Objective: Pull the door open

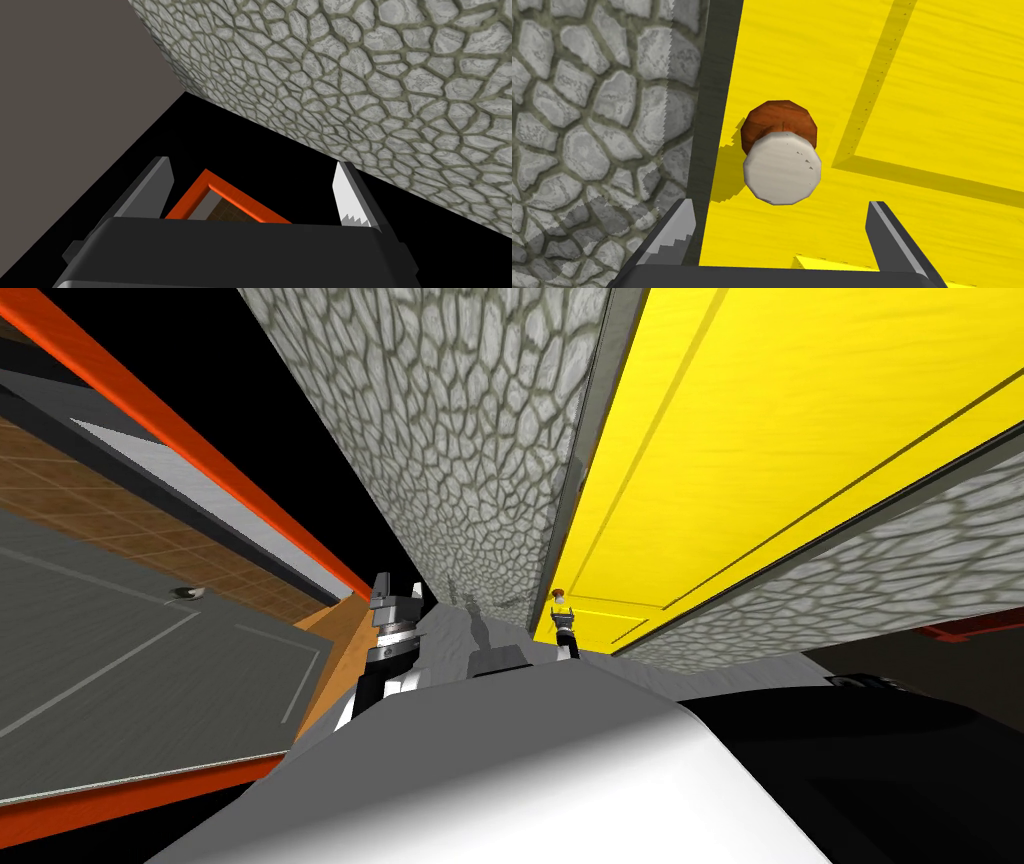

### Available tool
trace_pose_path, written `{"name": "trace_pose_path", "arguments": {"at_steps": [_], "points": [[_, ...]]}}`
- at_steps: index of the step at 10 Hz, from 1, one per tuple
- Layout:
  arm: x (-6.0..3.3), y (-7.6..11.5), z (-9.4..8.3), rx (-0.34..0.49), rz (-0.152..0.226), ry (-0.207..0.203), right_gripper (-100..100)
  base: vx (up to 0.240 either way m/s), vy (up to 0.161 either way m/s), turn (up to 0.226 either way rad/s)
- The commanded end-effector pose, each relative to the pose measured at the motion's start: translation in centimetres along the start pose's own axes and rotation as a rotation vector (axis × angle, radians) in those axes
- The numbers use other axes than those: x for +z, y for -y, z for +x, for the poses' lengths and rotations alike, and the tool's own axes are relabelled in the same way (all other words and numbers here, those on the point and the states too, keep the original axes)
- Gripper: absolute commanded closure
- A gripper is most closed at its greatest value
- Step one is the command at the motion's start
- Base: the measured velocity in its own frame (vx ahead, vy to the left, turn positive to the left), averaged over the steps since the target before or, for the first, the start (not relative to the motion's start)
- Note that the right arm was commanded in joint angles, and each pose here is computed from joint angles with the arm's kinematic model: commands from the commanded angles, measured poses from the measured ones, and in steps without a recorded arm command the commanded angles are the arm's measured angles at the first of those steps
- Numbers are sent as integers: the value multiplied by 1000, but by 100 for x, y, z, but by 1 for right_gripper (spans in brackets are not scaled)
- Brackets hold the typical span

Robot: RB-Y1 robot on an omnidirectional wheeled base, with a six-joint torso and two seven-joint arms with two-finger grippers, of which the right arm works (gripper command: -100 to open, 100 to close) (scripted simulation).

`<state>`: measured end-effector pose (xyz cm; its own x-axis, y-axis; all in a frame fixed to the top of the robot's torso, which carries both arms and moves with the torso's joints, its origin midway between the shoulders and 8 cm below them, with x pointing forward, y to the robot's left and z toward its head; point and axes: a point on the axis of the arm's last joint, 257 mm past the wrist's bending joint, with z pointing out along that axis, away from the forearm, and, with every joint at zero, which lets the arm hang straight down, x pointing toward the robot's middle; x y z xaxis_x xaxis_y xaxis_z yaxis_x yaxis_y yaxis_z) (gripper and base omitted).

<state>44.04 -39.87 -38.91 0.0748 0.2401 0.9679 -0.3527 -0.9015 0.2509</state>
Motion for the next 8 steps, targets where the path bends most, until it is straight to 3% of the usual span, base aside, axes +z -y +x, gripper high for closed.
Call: {"name": "trace_pose_path", "arguments": {"at_steps": [1, 7, 8], "points": [[3, 19, -4, 39, -2, 3, -100, -55, -17, 16], [28, 157, 13, 251, -14, 19, -100, -63, -9, 27], [24, 148, 10, 230, -13, 18, -100, -25, -2, 4]]}}
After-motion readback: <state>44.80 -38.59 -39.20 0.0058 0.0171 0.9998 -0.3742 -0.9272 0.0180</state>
